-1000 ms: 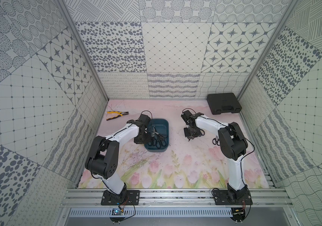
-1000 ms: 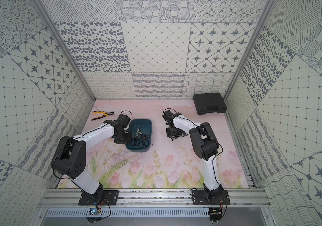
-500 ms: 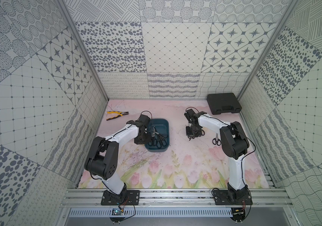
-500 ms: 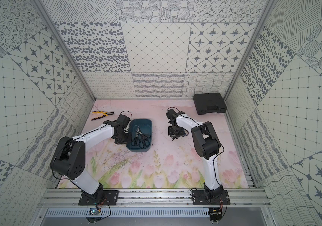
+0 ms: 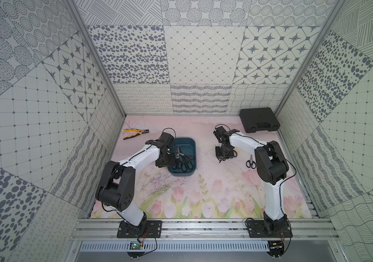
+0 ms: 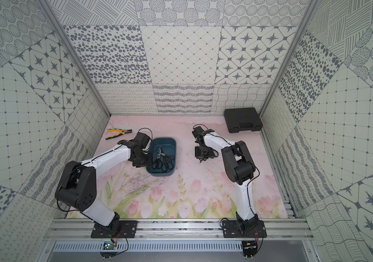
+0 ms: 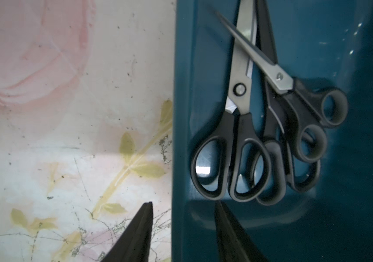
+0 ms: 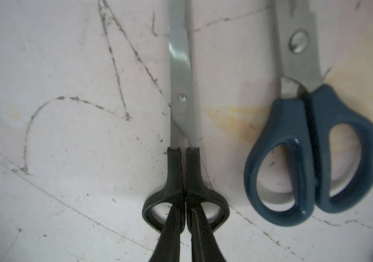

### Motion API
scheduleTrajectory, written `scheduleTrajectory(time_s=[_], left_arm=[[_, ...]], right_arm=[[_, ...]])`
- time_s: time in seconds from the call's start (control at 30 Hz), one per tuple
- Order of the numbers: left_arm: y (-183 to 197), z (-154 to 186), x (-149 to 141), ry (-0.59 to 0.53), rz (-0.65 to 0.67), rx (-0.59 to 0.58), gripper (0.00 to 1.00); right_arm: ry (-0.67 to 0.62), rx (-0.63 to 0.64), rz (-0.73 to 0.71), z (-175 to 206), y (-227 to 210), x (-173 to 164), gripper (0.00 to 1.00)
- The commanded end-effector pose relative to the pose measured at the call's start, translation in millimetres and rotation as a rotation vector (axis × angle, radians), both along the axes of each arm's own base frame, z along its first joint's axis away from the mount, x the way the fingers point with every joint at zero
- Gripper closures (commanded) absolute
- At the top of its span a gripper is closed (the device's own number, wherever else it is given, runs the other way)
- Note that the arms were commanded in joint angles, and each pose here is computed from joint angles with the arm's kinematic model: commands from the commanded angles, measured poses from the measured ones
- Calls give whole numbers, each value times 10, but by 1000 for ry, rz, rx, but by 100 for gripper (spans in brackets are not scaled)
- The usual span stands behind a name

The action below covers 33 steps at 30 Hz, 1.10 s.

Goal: Put the scissors into the storage box
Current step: Pick up the scissors from the center of the board.

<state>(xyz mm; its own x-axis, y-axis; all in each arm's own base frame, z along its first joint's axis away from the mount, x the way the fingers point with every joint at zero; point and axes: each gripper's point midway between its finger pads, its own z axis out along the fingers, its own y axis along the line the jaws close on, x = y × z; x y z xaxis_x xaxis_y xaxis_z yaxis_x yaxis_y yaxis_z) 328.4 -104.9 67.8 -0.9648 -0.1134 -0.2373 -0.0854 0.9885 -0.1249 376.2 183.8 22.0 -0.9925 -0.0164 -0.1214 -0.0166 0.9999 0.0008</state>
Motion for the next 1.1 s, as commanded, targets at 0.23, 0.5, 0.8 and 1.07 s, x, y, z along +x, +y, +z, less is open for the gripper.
scheduleTrajectory(time_s=[0.23,0.5,0.8,1.07], left_arm=[[8,619,38,-146,31,-37,41],[60,782,3,-259,21,-44,38],[65,767,-136,-257,-14,-51,37],[124,758,-170,-272,8,-39,37]], right_arm=[[-5,22,36,76,41,-43,100],[-56,39,80,410,155,-52,100],[-120,94,143,874,473,-77,100],[-168,218,269,1270,1235,-271,100]])
